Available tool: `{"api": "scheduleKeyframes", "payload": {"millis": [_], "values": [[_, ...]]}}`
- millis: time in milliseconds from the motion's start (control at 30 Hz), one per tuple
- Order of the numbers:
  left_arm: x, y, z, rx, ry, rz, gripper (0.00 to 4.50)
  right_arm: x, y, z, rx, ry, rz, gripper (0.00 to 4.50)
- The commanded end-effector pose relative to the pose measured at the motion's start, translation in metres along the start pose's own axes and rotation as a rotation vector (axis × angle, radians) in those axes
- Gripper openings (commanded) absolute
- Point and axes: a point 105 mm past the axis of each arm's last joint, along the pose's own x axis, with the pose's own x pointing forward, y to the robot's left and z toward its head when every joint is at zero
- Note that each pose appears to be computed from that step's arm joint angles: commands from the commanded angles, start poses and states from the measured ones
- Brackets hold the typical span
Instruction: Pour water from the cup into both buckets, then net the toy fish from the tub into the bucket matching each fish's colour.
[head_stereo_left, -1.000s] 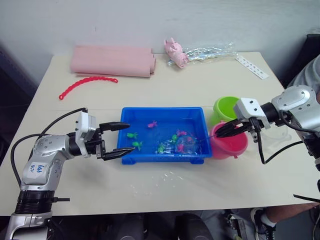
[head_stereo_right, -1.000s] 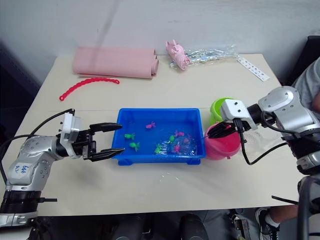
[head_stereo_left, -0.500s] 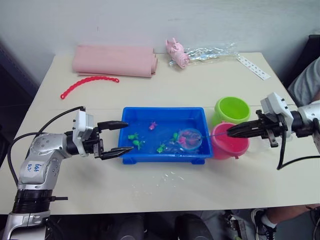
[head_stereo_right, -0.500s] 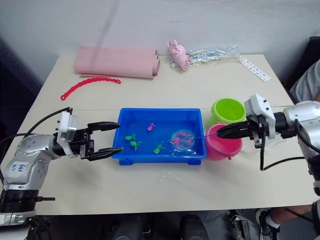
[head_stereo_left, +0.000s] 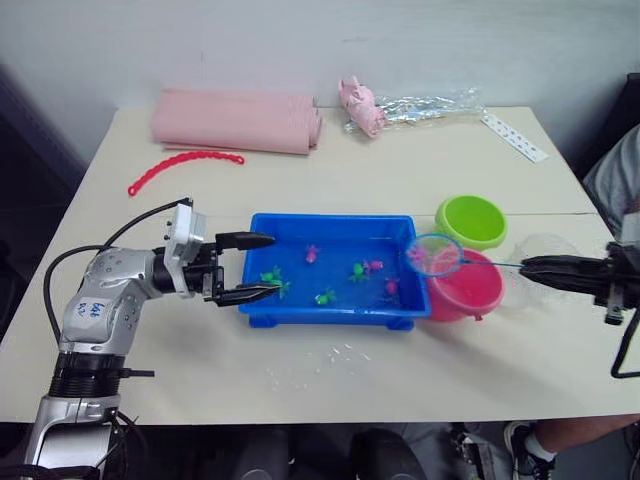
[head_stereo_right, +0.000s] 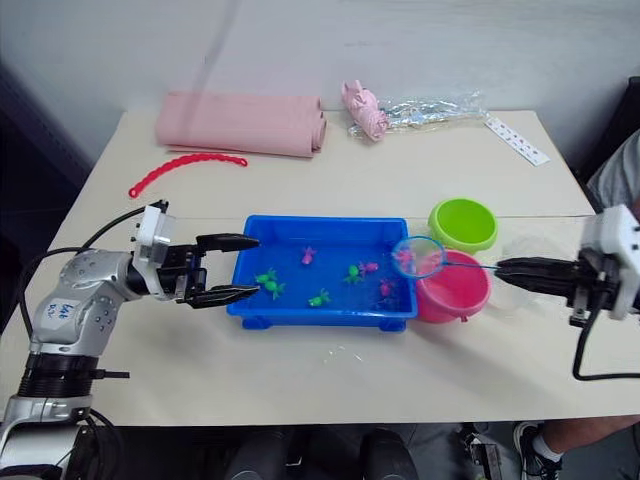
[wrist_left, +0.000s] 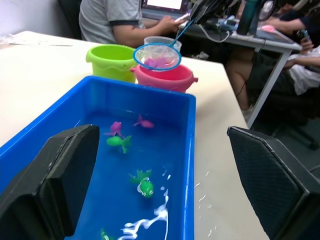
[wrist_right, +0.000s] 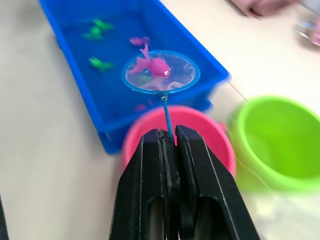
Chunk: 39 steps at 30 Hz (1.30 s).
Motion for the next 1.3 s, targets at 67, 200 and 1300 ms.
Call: {"api": "scheduleKeyframes", "payload": {"millis": [67,200,1300], "values": [[0.011,-0.002,0.012,0.019,-0.044,-0.041,4.48,-0.027,-0.003,0.005,-0.139,0.014,-0.132,0.0],[0.019,-0.003,0.011,0.011,-0.058,-0.063,4.48,-0.034,-0.004,-0.004,-0.254,0.032,-0.218,0.0],[0.044,-0.006,-0.002,-0.035,-0.12,-0.021,4.48,-0.027,0.039,-0.048,-1.348,0.26,-0.41,0.0]]}}
